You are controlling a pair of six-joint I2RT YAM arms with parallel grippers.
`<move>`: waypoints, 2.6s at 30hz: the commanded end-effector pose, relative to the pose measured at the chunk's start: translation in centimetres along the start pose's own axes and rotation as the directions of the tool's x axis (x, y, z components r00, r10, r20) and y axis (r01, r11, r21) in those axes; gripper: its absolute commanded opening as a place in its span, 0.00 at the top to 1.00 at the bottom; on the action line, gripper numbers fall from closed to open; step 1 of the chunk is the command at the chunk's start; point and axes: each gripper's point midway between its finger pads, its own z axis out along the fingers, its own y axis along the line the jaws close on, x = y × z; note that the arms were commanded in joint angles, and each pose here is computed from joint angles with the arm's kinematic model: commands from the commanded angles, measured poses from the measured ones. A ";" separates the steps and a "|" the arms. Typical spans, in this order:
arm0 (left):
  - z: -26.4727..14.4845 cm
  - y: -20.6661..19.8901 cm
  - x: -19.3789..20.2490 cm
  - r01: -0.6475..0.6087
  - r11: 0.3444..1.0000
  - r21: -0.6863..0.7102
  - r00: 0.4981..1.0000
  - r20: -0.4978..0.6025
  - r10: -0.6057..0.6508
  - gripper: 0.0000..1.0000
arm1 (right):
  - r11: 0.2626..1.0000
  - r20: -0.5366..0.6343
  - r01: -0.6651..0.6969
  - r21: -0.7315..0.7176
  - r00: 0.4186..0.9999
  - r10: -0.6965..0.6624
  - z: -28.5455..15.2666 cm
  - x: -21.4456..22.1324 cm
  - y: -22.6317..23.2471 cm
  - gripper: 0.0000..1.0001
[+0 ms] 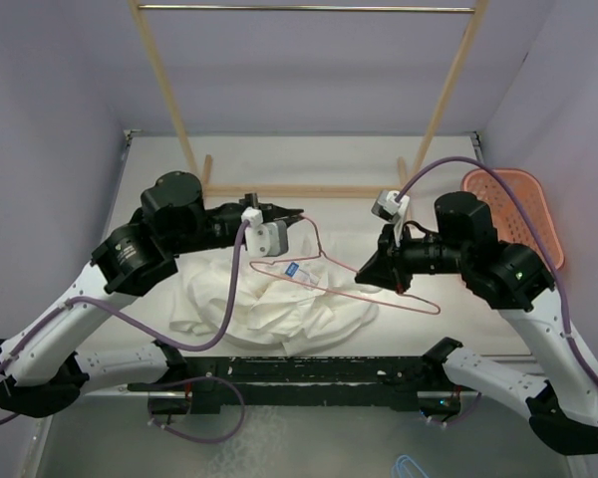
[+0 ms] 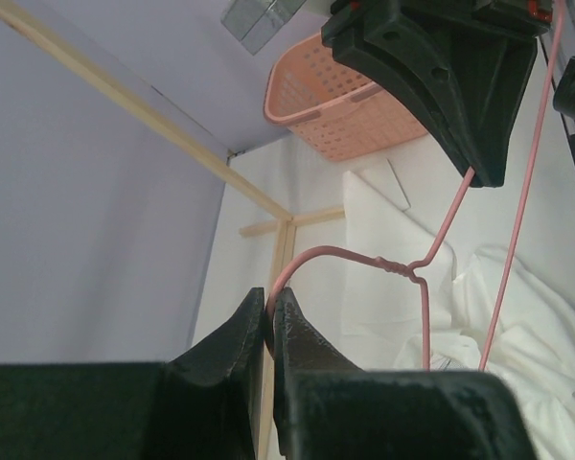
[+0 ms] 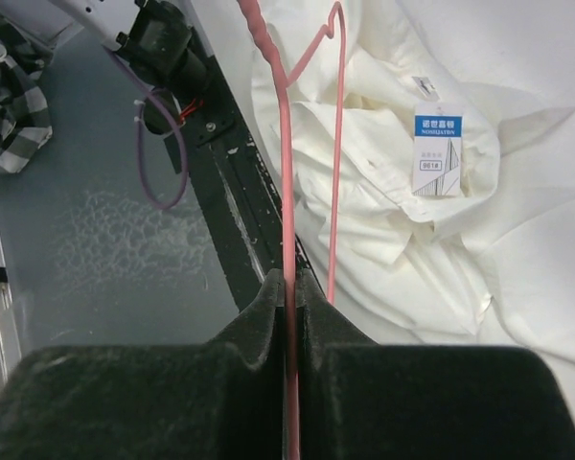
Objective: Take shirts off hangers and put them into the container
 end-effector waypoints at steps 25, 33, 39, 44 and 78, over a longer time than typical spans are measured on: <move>-2.6 -1.3 5.3 0.167 0.960 -0.223 0.983 -0.040 -0.180 0.40 | 0.674 0.590 -0.295 0.678 0.765 -0.258 -7.7 -19.9 -12.8 1.00; -2.8 -2.0 7.1 0.188 0.947 -0.261 0.977 -0.050 -0.208 0.43 | 0.627 0.615 -0.303 0.718 0.697 -0.367 -8.9 -27.4 -13.6 1.00; -2.9 -2.0 7.4 0.185 0.946 -0.268 0.977 -0.056 -0.207 0.45 | 0.539 0.542 -0.278 0.795 0.725 -0.425 -8.3 -30.7 -15.8 1.00; -3.6 -1.8 7.2 0.182 0.938 -0.295 0.978 -0.046 -0.204 0.45 | 0.524 0.535 -0.296 0.799 0.747 -0.394 -7.2 -31.5 -19.1 1.00; -9.9 2.0 6.4 0.173 0.776 -0.607 0.984 0.074 -0.163 0.46 | 0.887 0.486 -0.177 0.426 0.872 -0.059 -4.8 -13.7 -8.2 0.09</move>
